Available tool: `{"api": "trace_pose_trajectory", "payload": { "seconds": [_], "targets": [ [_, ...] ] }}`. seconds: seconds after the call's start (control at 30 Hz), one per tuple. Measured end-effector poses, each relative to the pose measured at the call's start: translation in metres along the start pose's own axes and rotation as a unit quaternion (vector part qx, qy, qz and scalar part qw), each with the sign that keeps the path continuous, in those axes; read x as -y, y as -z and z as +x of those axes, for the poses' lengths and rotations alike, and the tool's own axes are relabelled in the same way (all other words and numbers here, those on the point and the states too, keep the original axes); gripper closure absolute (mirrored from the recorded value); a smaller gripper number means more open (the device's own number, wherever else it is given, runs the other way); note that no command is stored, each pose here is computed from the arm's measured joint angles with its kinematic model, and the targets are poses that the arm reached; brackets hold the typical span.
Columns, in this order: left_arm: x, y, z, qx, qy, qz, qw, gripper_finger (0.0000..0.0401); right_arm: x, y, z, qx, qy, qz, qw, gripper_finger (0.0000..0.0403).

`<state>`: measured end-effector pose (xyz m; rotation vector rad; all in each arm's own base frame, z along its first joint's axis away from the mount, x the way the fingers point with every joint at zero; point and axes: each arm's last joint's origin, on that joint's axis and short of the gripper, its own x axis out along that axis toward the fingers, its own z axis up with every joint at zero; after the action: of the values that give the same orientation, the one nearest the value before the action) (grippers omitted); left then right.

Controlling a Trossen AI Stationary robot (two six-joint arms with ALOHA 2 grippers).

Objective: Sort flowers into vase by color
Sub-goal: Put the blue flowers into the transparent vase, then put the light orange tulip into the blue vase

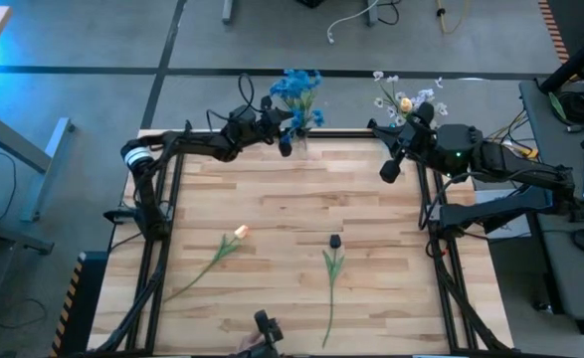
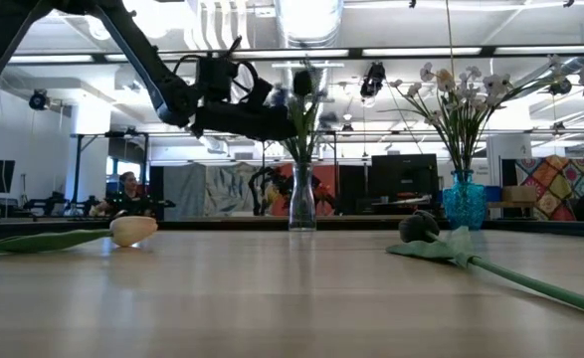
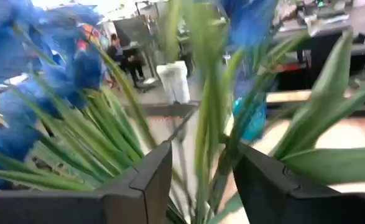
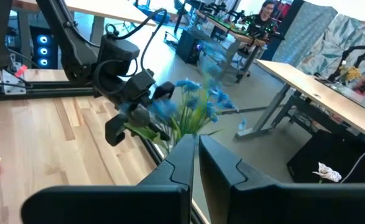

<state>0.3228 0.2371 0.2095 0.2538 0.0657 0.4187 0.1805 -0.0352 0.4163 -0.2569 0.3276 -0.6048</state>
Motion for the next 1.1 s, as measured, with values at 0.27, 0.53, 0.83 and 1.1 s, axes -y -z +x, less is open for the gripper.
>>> {"api": "trace_pose_trajectory", "payload": {
  "seconds": [0.27,0.53,0.83,1.1],
  "targets": [
    [0.0,-0.007,-0.008,-0.058,0.015,0.015,0.998,0.0246,0.0,0.0,0.0,0.0,0.001,-0.005,1.0,0.0385],
    [0.007,-0.028,-0.034,-0.102,0.04,0.044,0.993,0.0246,-0.001,0.003,0.001,-0.006,-0.002,-0.04,0.999,0.0385],
    [0.026,-0.028,-0.083,-0.119,0.035,0.063,0.99,0.0256,-0.019,0.036,0.014,0.003,-0.051,-0.077,0.996,0.0394],
    [0.022,-0.039,-0.099,-0.126,0.006,0.064,0.99,0.0284,-0.022,0.054,0.013,0.043,-0.042,-0.067,0.996,0.0394]
  ]
}}
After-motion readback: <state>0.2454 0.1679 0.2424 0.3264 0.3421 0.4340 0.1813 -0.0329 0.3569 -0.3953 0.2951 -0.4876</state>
